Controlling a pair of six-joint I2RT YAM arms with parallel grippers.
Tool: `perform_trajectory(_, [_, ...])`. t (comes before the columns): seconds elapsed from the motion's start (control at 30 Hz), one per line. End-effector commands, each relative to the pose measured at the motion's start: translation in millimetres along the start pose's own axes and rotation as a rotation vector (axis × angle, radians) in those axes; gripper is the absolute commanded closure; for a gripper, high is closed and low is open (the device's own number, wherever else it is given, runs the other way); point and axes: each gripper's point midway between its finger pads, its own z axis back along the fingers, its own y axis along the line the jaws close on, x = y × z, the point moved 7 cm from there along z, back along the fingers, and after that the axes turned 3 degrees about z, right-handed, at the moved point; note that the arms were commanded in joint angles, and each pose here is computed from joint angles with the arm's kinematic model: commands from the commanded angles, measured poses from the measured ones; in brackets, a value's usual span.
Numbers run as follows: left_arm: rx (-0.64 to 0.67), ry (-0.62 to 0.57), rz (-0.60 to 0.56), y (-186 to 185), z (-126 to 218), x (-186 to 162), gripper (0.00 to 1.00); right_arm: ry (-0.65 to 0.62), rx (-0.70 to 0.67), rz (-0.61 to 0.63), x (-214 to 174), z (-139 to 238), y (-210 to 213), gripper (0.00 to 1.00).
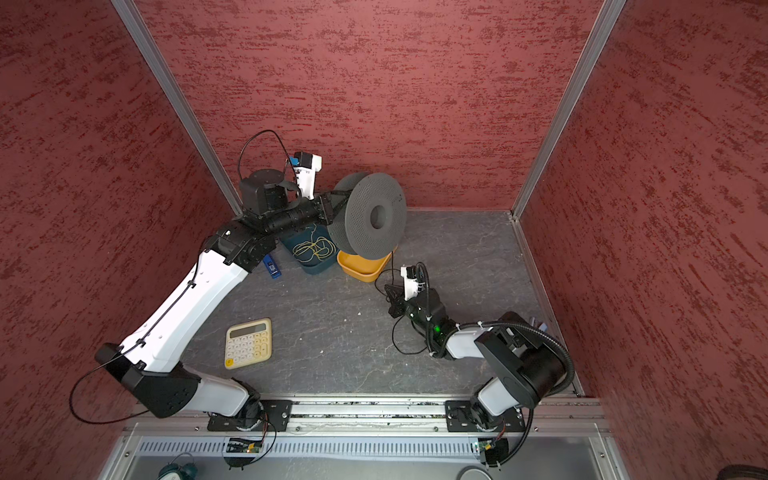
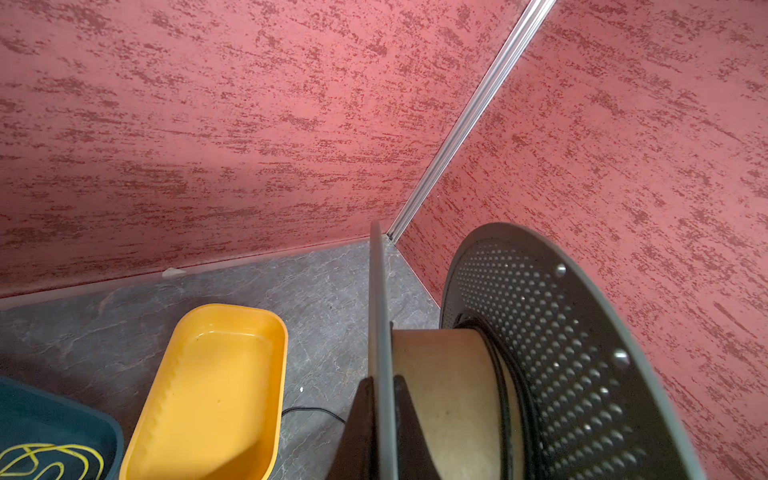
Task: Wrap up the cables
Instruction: 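Grasp the cable and pull it toward the robot while left lowers spool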
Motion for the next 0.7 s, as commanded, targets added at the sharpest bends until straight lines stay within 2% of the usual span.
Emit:
perform_trajectory(0.0, [0.023,-0.146,0.007,-7.0,21.2,27.8,1.00,-0.051,-0.197,0.050,7.4,4.3,-7.6,1.00])
perform_trajectory(0.3, [0.118,-0.165,0.032,9.3,16.6,20.0,1.00,-0.021,-0.294,0.193,7.1,8.3,11.2,1.00])
perform_trajectory(0.47, [0.195,-0.172,0.022,15.9,10.8,13.6,1.00,-0.018,-0.254,0.269,-0.7,9.8,28.9,1.00])
perform_trajectory(0.67, [0.351,-0.190,-0.075,19.9,0.5,5.6,1.00,-0.015,-0.193,0.404,-5.3,10.0,67.8,1.00])
